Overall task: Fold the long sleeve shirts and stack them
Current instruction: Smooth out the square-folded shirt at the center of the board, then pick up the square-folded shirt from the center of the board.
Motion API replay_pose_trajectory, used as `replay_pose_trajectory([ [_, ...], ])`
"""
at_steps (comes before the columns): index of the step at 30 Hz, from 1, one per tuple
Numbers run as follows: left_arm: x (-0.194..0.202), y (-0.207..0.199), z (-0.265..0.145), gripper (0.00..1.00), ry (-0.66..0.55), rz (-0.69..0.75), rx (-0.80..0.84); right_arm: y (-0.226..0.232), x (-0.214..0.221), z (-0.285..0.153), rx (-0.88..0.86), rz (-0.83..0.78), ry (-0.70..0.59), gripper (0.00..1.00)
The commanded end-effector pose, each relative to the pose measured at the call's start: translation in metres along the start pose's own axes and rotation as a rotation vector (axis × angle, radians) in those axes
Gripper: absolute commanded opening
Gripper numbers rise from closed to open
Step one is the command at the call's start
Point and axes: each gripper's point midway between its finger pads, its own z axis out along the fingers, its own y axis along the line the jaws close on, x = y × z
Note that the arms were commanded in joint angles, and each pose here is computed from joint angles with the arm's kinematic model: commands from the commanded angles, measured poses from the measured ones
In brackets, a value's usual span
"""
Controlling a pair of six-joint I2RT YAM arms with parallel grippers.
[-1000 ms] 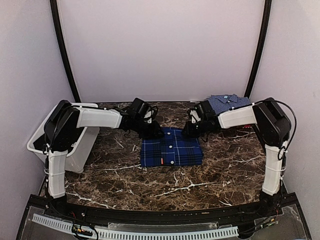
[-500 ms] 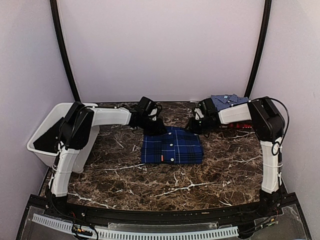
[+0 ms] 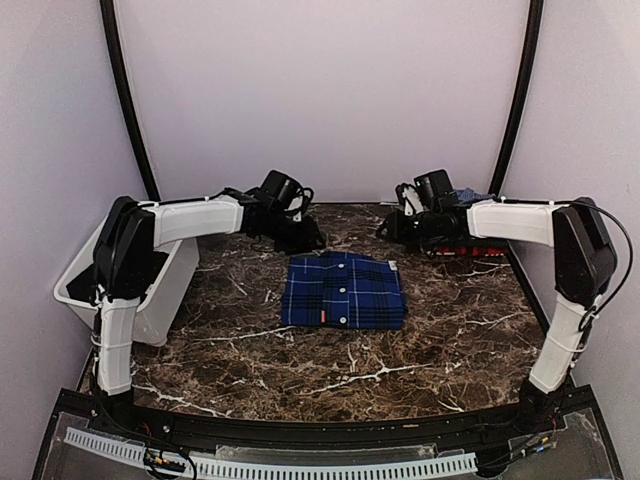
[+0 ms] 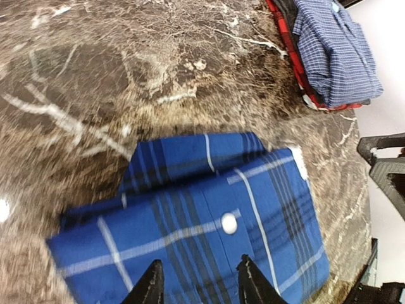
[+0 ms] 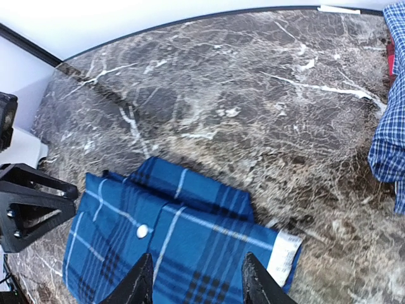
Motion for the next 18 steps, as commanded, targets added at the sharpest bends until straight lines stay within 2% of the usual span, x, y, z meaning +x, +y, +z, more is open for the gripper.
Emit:
replay_pose_trajectory([
  [1,0.011,-0.005,-0.059,0.4,-0.025,0.008,0.006,0.017,0.031,-0.014,-0.014,-0.045,0.019,0.45],
  [9,0.056,0.022,-0.083,0.41,0.022,-0.055,0.022,0.043,0.092,-0.039,-0.084,-0.026,0.055,0.38],
  [18,0.085,0.043,-0.078,0.42,0.084,-0.08,0.012,0.027,0.137,-0.043,-0.06,0.018,0.104,0.35],
])
